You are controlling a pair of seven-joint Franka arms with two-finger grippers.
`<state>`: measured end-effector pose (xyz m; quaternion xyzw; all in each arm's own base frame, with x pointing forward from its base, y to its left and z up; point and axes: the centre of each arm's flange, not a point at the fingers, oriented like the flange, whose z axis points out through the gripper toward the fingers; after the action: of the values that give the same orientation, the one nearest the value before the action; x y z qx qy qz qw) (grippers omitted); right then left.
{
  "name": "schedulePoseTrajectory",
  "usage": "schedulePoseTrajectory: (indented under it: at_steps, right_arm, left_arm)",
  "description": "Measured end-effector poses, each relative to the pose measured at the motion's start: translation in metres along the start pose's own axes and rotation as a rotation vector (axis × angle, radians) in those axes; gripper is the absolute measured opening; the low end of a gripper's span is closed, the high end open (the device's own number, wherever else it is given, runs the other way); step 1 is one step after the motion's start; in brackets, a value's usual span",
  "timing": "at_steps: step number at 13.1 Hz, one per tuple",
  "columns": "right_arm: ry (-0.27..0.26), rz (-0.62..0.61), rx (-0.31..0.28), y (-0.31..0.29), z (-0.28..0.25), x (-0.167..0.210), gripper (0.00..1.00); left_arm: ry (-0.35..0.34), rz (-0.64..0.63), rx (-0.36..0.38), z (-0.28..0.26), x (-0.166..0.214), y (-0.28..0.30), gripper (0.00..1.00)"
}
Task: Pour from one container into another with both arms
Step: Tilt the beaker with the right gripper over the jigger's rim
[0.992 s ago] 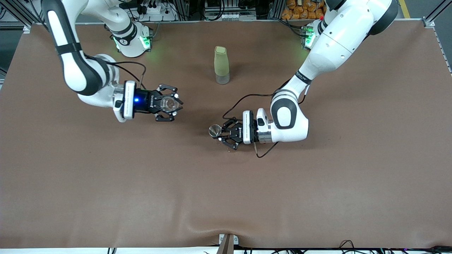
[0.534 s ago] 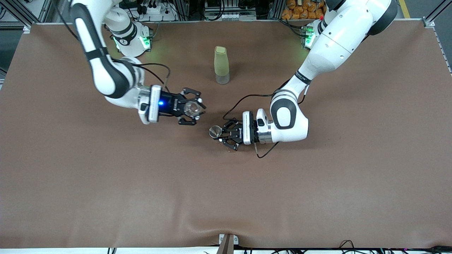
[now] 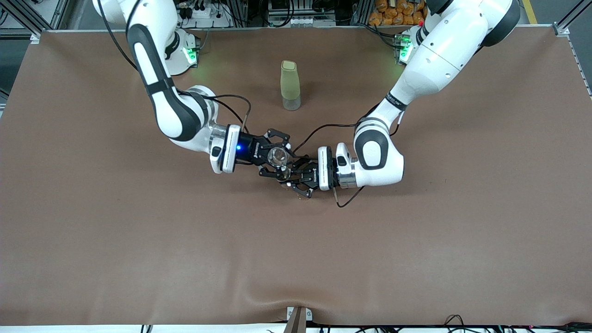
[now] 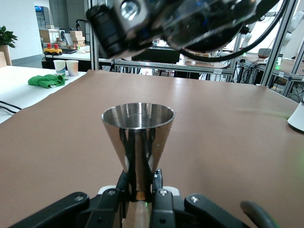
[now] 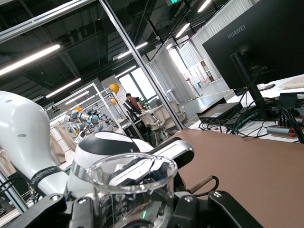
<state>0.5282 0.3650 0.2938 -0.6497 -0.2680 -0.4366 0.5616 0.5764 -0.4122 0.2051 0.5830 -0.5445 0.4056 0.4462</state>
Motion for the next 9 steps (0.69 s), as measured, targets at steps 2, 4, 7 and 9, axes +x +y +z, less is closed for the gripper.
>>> schedulePoseTrajectory:
  at_steps: [2,4,7,9]
  right_arm:
    - [0.0,-0.001,0.003,0.0,0.007,-0.005,0.17]
    - [-0.002,-0.006,0.004,0.0,0.008,-0.007,0.17]
    - [-0.006,-0.001,0.007,-0.002,0.009,-0.011,0.17]
    - [-0.016,0.011,0.009,-0.004,0.009,-0.019,0.17]
  left_arm:
    - [0.0,-0.004,0.001,0.0,-0.002,0.0,0.21]
    - [-0.002,-0.003,0.002,0.0,-0.008,0.0,0.21]
    - [-0.004,0.015,0.005,0.001,-0.019,-0.001,0.21]
    - [-0.001,0.029,0.012,-0.001,-0.019,-0.005,0.21]
